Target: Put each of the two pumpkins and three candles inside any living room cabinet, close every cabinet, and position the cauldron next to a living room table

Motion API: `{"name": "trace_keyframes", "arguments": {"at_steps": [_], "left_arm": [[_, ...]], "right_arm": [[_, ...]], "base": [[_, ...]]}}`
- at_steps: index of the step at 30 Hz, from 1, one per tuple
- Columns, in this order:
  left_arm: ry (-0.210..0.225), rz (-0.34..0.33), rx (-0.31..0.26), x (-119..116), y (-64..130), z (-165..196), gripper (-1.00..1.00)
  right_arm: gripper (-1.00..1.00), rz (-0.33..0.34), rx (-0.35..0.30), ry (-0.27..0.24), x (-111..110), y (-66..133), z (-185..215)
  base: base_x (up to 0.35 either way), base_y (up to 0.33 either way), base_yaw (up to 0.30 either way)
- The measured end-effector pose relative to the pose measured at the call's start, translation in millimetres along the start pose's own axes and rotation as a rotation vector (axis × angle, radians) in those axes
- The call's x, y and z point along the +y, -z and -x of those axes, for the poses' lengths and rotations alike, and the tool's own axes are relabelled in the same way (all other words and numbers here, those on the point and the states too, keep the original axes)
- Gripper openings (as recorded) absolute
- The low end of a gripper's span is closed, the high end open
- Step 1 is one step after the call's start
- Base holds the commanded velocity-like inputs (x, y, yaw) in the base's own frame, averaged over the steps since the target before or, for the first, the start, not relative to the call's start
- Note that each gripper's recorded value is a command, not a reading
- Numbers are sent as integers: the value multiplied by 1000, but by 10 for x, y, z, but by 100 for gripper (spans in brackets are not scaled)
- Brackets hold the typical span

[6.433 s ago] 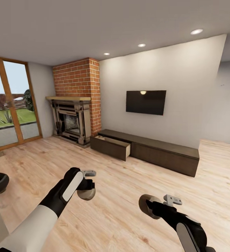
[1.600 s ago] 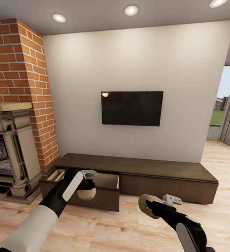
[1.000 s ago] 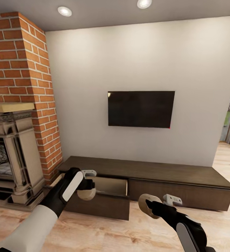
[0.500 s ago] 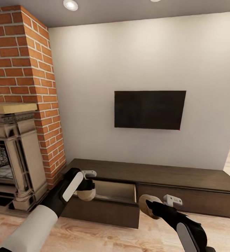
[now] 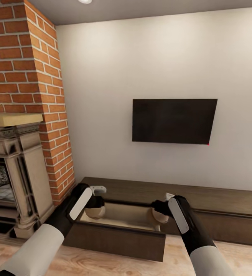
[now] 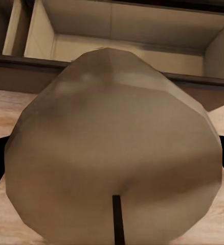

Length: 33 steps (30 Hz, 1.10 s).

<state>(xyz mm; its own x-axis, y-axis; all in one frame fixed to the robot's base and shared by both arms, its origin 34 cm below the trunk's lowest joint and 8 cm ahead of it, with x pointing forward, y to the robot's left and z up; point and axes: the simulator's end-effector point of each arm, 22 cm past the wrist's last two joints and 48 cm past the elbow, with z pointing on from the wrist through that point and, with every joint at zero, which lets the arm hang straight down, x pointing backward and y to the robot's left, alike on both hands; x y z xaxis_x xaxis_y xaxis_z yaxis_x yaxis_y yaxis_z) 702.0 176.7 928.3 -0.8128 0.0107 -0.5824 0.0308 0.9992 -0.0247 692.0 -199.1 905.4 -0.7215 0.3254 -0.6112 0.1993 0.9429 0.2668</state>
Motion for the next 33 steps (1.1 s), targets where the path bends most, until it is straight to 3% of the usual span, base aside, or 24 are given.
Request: {"name": "trace_keyframes", "arguments": {"at_steps": [5, 15, 25, 33], "left_arm": [[-4, -12, -1, -106, 9, 8, -100], [-27, -27, 10, -283, -11, -44, -100], [-54, -28, 15, -354, -21, -80, -100], [-57, -30, 16, -356, -8, -80, -100]], "right_arm": [[-100, -30, 54, 7, 38, -113, 26], [-100, -26, 78, 16, 148, -138, -14], [-100, -7, 78, -2, 202, -141, -24], [-100, 8, 79, -13, 233, -127, -24]], "base": [[287, 187, 0], [275, 17, 0], [35, -15, -13], [2, -1, -215]]}}
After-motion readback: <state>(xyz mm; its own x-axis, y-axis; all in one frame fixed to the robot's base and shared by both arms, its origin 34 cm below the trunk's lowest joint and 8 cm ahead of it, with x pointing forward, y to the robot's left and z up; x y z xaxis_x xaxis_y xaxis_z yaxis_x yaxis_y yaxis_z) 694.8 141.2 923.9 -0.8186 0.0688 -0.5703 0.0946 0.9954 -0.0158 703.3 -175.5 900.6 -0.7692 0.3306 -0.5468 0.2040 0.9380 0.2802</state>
